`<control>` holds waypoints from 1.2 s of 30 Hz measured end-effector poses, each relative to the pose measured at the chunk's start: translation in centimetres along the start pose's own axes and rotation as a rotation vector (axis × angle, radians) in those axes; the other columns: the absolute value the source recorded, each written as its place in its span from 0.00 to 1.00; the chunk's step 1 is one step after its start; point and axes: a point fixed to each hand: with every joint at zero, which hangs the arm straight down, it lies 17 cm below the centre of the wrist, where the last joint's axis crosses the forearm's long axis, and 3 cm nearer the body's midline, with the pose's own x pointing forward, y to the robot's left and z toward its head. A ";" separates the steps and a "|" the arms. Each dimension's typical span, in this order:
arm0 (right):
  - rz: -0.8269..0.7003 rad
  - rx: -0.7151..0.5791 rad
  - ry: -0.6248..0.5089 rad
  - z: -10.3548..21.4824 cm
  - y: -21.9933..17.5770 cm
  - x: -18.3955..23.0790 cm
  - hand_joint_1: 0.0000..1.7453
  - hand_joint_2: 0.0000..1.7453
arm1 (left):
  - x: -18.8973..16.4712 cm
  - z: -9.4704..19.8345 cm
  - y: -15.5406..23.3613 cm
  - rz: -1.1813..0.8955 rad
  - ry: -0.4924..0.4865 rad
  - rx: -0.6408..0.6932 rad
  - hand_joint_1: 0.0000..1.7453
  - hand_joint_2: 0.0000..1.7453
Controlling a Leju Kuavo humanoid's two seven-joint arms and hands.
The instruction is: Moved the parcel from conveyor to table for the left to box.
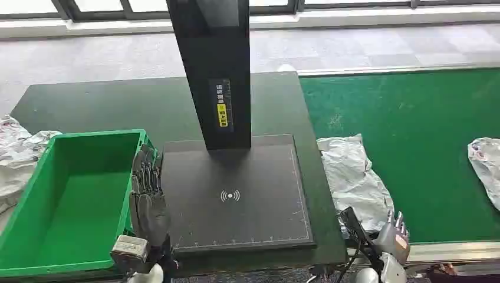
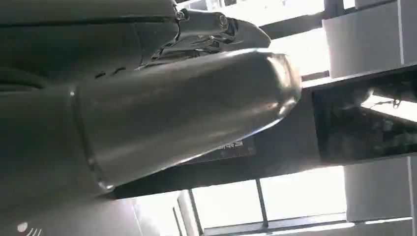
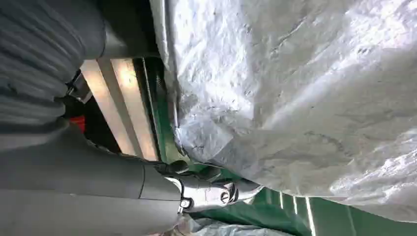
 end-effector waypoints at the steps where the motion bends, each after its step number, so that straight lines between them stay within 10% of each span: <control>1: -0.001 0.000 0.001 0.0 0.0 0.0 0.00 1.00 | 0.0 0.0 0.0 0.000 0.000 0.000 0.00 0.00; 4: -0.009 -0.014 -0.008 -0.2 -0.2 0.4 0.11 1.00 | 0.0 0.0 0.1 -0.002 0.000 0.003 0.00 0.00; 5: -0.017 -0.024 -0.016 -0.3 -0.4 0.6 0.39 1.00 | 0.0 0.0 0.1 -0.004 0.000 0.005 0.00 0.00; 6: -0.033 -0.035 -0.028 -0.5 -0.6 1.1 1.00 1.00 | 0.0 0.0 0.2 -0.005 0.000 0.008 0.00 0.00; 30: -0.239 0.085 -0.181 0.9 3.7 10.3 1.00 1.00 | -0.7 0.3 -0.3 -0.002 0.030 -0.002 0.00 0.00; 36: -0.394 -0.070 -0.219 2.1 0.7 10.3 1.00 1.00 | -0.3 0.2 -0.1 -0.019 0.016 0.002 0.00 0.00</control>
